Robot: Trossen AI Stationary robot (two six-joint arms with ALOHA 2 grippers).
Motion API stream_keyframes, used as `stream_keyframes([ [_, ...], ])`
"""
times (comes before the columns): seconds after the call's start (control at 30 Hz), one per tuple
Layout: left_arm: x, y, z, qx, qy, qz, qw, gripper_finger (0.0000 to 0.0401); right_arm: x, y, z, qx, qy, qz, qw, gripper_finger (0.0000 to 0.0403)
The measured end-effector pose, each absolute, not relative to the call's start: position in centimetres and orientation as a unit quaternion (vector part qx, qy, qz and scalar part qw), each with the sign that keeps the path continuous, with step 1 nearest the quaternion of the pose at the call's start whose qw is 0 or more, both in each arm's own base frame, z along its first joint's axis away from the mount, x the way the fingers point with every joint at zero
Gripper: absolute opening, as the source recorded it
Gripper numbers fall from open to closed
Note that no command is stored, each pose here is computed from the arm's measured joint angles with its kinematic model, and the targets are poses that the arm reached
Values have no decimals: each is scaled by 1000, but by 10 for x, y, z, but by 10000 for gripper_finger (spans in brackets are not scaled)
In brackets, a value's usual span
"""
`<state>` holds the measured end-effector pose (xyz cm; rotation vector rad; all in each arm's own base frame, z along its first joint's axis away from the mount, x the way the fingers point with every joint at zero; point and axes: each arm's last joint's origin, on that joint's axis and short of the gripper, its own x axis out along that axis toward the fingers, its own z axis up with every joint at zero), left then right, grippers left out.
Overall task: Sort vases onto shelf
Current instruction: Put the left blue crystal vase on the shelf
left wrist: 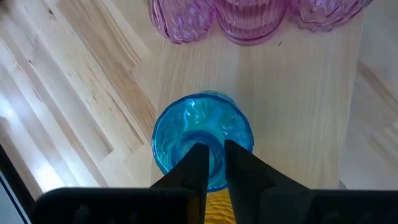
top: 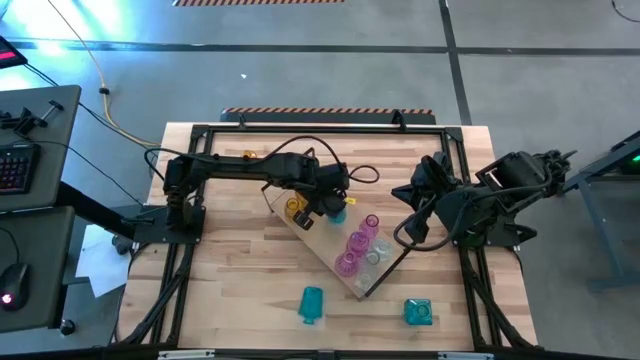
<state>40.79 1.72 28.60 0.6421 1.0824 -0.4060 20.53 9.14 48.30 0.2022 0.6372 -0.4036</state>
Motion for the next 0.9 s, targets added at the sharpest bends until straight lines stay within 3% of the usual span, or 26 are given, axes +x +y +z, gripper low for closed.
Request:
stream_keyframes([
  [0.9, 420, 13, 274, 273, 500, -168, 805, 51, 205, 92, 483, 105, 315, -191, 924, 0],
])
